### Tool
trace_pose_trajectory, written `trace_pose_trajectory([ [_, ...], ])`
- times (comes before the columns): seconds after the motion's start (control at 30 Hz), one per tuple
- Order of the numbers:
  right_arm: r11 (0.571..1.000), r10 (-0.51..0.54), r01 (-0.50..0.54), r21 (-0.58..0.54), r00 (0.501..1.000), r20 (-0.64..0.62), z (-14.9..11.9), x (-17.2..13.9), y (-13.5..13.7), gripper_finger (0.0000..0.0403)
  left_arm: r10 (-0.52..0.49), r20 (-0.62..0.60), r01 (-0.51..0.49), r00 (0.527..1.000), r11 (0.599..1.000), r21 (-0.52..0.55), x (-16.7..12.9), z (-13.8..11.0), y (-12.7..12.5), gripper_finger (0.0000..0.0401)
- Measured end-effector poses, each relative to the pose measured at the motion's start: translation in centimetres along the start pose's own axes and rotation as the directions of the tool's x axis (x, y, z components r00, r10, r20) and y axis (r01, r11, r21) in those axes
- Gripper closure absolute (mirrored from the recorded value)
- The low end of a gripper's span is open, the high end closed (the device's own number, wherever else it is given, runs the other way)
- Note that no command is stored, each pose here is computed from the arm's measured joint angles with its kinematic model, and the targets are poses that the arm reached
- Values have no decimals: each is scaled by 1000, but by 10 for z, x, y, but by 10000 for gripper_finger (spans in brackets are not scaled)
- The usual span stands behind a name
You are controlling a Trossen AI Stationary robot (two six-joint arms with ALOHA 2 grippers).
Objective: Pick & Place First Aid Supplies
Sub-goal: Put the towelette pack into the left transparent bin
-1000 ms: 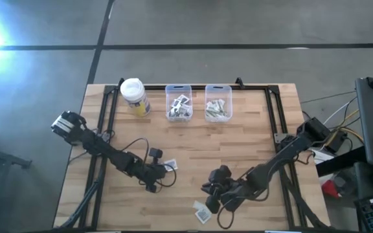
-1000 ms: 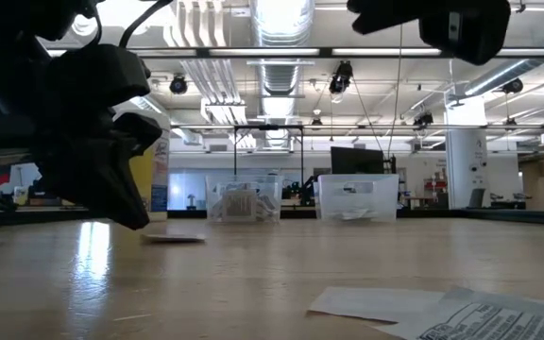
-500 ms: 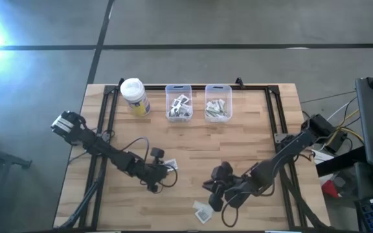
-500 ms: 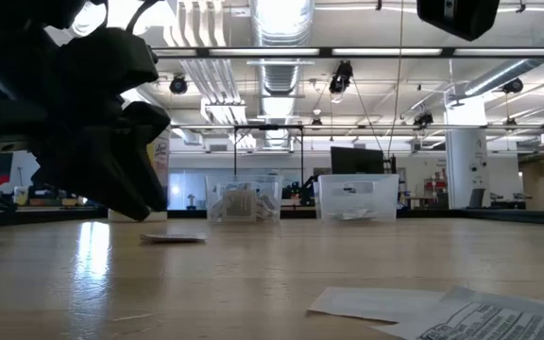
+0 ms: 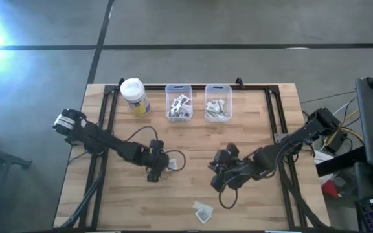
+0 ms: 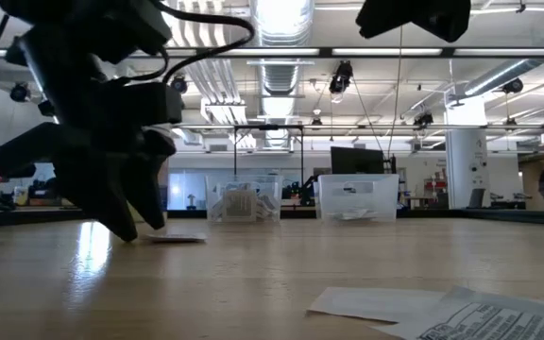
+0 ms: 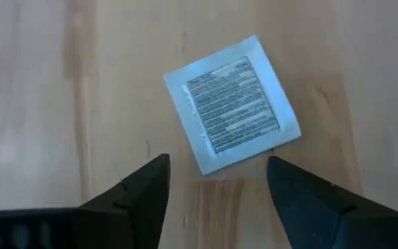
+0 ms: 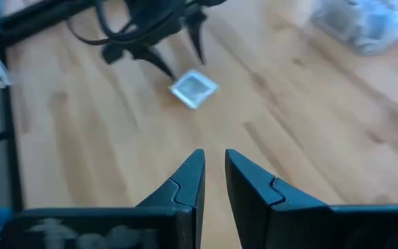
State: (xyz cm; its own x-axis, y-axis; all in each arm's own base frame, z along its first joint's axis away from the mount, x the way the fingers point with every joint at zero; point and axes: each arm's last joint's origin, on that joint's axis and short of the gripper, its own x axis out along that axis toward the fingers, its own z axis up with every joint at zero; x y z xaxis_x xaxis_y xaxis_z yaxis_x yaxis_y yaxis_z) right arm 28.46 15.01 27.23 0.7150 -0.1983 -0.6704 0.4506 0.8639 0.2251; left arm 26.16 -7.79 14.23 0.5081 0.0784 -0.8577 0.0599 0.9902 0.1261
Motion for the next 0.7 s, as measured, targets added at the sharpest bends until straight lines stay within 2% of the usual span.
trace_pose_trajectory([
  [0.2,998,-53,53,23,998,-20,7,-6,-14,346,-64,-43,68,997,992,103,-2,10,16,165],
  [0.3,998,-55,56,37,998,-21,7,-6,-14,346,-86,-43,90,995,991,98,-1,12,26,165],
  [0.43,996,-56,57,64,998,-23,6,-5,-14,346,-179,-60,182,982,981,59,4,11,36,165],
  [0.6,996,-56,58,67,998,-26,6,-4,-13,346,-243,-65,249,968,960,127,5,10,37,165],
  [0.7,996,-56,57,67,998,-25,6,-4,-13,346,-249,-48,253,967,957,141,5,12,34,165],
])
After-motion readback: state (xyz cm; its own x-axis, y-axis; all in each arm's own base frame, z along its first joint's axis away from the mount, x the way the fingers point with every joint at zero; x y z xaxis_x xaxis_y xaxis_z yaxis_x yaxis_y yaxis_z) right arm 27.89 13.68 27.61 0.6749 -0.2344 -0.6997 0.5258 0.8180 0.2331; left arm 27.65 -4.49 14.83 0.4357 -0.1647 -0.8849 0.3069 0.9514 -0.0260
